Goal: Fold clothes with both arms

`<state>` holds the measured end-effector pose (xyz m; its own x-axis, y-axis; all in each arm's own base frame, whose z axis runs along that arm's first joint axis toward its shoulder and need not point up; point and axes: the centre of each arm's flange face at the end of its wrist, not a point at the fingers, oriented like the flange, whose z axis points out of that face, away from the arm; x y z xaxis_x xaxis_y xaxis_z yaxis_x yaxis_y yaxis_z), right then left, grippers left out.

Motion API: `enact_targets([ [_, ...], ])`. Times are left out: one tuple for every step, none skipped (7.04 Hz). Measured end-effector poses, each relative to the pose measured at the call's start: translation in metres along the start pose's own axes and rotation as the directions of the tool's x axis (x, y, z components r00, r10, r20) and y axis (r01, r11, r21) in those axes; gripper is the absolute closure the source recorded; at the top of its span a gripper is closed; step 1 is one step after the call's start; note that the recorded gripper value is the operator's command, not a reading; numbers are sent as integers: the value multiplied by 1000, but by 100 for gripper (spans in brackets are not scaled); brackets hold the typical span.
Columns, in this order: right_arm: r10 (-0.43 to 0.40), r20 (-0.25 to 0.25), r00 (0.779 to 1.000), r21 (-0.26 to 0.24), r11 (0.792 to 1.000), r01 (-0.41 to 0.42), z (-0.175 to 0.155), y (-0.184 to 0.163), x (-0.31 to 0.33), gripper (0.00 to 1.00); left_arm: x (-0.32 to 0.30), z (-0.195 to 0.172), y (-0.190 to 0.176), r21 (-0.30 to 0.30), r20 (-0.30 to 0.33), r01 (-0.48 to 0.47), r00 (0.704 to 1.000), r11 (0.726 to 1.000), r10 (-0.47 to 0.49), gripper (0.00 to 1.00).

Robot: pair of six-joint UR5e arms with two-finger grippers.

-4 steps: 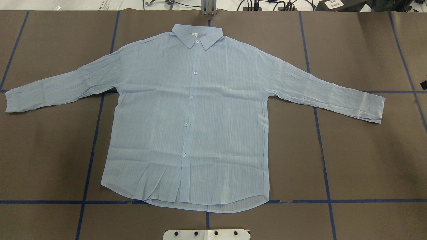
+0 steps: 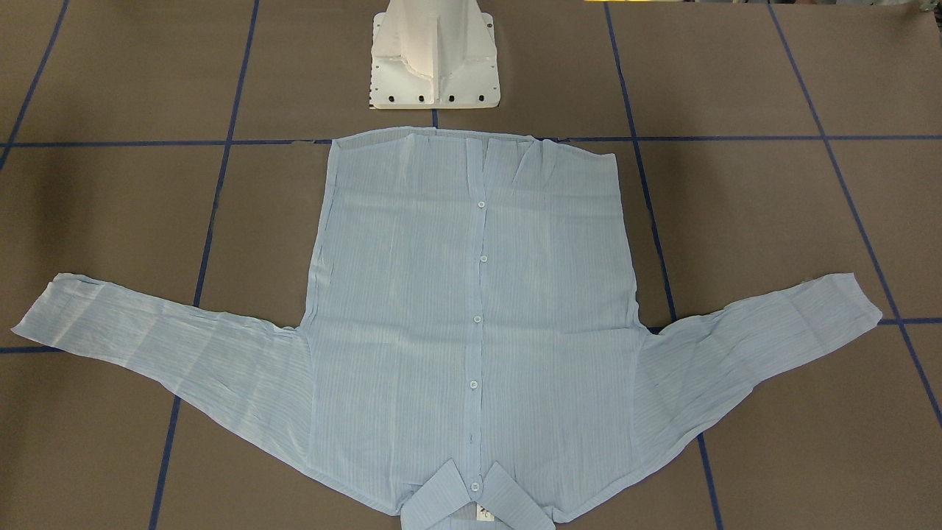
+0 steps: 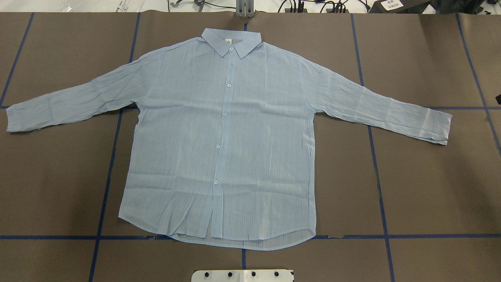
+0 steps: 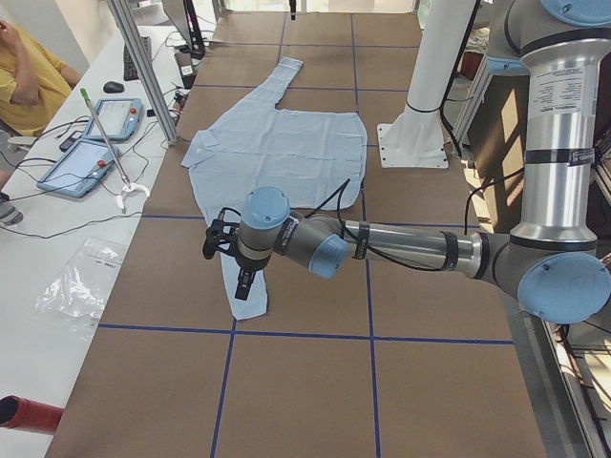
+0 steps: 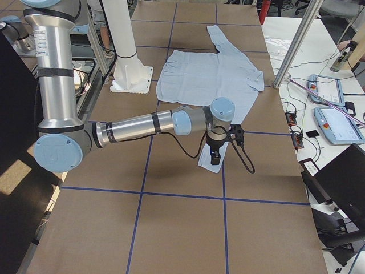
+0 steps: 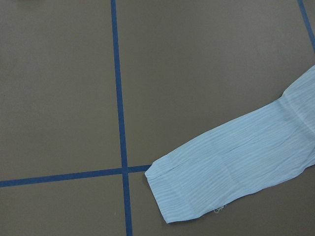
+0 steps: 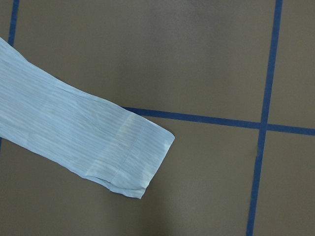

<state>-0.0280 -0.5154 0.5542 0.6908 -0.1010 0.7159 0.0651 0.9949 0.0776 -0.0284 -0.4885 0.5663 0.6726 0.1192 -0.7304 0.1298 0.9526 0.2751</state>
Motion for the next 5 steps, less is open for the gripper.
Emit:
enact_targets([
  [8,-6,1000,-10,1000,-8,14,-3,13,0,1,1,1,-2,-1,-2,1000,1000,2,0],
  [-2,-7,1000,-3,1000,2,27,-7,24,0,3,0,1,2,-6,-10,1000,1000,10,0],
  [-16,-8,1000,3,1000,16,39,-11,24,0,5,0,0,8,-12,-19,1000,1000,20,0],
  [-22,-16,1000,-2,1000,22,55,-20,16,0,6,1,0,10,-15,-23,1000,1000,23,0],
  [-17,-35,999,-11,1000,16,76,-30,2,1,5,2,-1,10,-17,-25,1000,1000,25,0],
])
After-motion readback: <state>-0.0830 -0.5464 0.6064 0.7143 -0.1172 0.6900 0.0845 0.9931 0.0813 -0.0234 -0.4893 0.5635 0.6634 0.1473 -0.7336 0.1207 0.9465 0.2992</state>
